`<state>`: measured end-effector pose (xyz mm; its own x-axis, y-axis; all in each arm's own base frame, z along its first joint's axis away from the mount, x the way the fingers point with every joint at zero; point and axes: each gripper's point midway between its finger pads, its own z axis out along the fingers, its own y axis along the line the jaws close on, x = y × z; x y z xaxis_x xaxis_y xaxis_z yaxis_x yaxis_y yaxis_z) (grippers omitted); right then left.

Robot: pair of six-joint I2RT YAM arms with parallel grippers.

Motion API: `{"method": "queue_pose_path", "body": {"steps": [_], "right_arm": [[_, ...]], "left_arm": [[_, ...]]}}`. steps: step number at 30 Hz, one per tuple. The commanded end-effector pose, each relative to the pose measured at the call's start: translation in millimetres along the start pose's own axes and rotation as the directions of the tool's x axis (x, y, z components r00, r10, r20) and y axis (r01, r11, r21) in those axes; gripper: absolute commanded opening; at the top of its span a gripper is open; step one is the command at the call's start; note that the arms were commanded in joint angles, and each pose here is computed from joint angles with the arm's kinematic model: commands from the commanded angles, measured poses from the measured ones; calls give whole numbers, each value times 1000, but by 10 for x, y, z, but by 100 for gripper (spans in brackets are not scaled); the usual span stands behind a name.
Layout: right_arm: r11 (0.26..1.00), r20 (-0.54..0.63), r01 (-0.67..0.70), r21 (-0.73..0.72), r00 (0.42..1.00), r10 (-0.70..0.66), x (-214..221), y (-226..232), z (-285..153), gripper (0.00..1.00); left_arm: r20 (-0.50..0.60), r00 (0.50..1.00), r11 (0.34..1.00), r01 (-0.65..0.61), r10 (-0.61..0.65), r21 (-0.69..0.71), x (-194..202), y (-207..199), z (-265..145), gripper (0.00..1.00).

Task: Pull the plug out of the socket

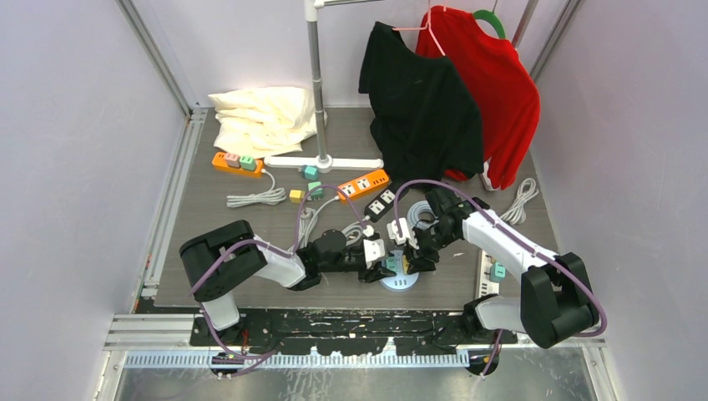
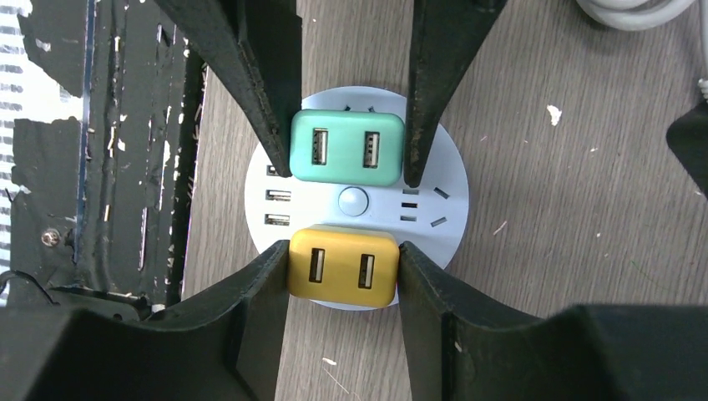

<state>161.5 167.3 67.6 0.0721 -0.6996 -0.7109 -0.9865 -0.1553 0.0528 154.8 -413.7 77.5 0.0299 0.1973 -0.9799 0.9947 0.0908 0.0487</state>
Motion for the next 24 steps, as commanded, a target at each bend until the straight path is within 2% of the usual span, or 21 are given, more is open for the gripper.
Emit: {"method": "queue_pose_path", "body": {"steps": [1, 6, 11, 14, 17, 20, 24], "right_arm": [[996, 68, -18, 87, 998, 12, -231, -249, -91, 1], [993, 19, 17, 114, 1000, -19, -29, -215, -250, 1], [990, 54, 127, -54, 991, -124, -4, 171, -187, 1], [983, 91, 165, -86, 983, -157, -99, 226, -119, 1], [992, 112, 121, -38, 987, -116, -237, 88, -62, 1], [999, 131, 0, 44, 991, -5, -356, -154, -103, 1], [994, 124, -43, 100, 992, 30, -292, -274, -204, 1]], "left_arm": [[-4, 1000, 1000, -10, 10, 4, -53, 14, 41, 0], [-4, 1000, 1000, 6, -6, -2, -54, 41, 29, 0], [-14, 1000, 1000, 13, -13, -1, -40, 46, 38, 0], [-22, 1000, 1000, 19, -19, 4, -19, 41, 43, 0], [-30, 999, 1000, 22, -22, 8, -7, 39, 58, 0], [-36, 999, 1000, 25, -25, 13, 1, 33, 65, 0], [-43, 999, 999, 29, -28, 15, 17, 36, 71, 0]]}}
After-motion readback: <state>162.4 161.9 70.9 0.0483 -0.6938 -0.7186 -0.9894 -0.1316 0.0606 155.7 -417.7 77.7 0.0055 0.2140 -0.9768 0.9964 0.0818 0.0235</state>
